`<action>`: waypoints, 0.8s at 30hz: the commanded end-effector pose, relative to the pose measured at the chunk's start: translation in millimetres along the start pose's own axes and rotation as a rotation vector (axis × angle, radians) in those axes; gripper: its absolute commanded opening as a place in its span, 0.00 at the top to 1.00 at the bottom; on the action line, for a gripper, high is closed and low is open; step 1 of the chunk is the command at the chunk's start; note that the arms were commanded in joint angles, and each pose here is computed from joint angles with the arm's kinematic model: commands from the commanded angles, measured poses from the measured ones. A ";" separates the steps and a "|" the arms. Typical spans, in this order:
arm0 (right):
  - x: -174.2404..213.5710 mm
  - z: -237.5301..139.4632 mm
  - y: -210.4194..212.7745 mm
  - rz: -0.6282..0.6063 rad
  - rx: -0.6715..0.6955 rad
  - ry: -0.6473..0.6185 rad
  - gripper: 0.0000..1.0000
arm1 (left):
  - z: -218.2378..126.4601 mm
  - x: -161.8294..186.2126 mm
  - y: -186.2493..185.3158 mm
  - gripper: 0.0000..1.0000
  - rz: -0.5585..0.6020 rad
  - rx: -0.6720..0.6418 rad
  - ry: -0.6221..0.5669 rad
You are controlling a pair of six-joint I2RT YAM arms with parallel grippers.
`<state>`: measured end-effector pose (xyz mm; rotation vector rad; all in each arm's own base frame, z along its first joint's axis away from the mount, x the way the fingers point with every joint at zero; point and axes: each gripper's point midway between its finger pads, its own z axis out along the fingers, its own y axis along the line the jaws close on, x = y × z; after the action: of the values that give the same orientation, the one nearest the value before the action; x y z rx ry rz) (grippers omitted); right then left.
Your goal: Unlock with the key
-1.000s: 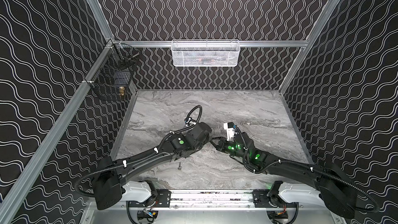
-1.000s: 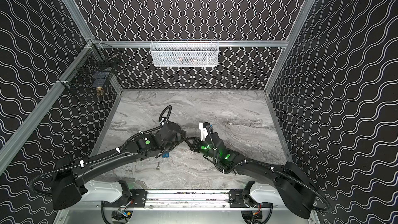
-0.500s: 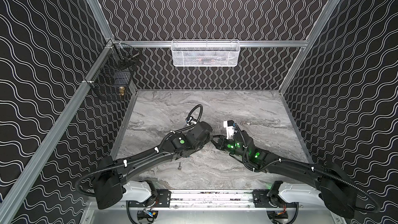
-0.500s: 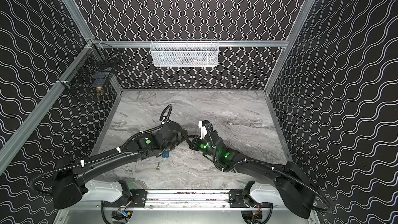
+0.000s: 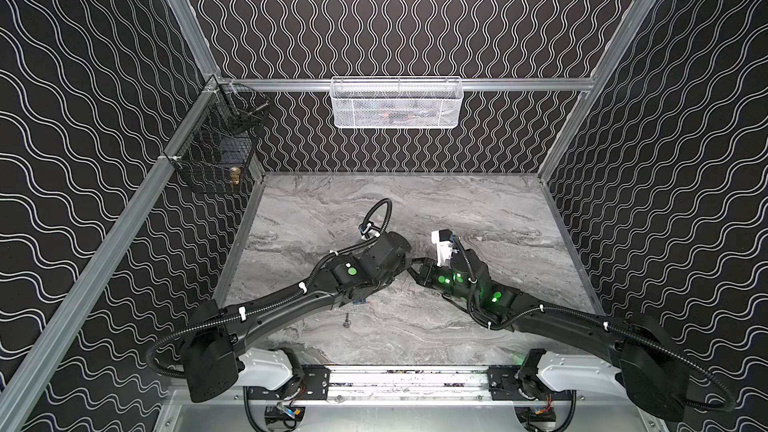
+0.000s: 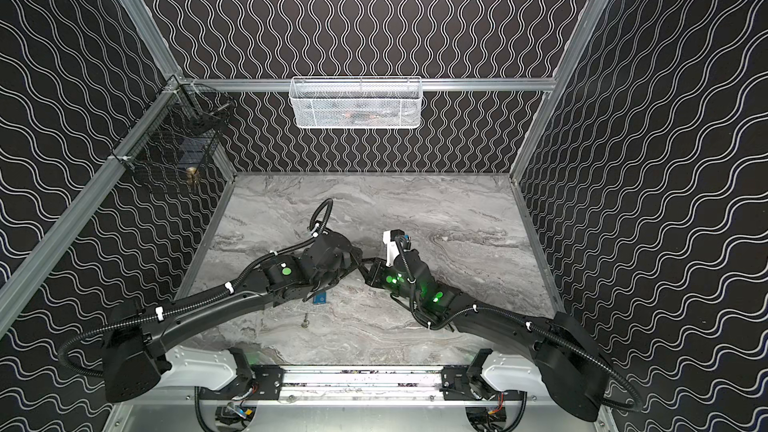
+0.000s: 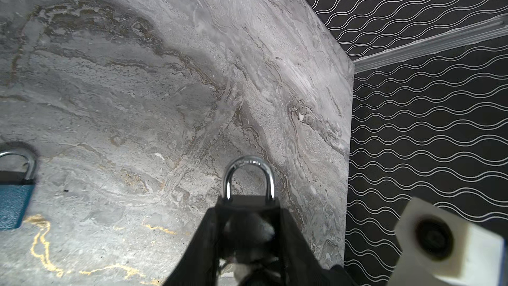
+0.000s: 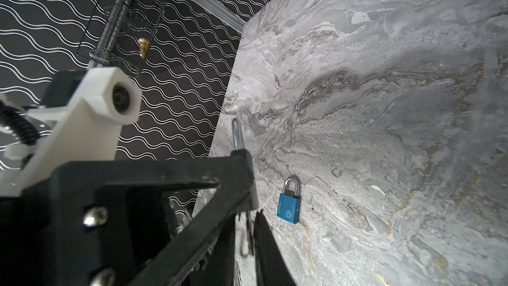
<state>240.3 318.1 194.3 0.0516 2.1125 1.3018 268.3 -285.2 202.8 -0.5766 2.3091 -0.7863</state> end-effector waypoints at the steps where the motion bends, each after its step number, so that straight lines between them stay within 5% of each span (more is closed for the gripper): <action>1: -2.4 1.8 1.2 0.008 0.008 -0.006 0.84 | -4.0 -6.7 -5.9 1.00 -0.007 0.020 -0.028; 10: -1.7 2.6 8.6 0.061 -0.041 -0.003 1.00 | -10.0 -4.8 -20.4 1.00 -0.046 0.100 -0.002; 24: -22.2 -11.4 56.1 0.247 -0.275 -0.048 1.00 | -15.7 0.3 -25.5 1.00 -0.125 0.174 0.033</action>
<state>236.3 323.7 211.5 0.2219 2.0704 1.5271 264.4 -285.1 219.3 -0.6185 2.2382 -0.9324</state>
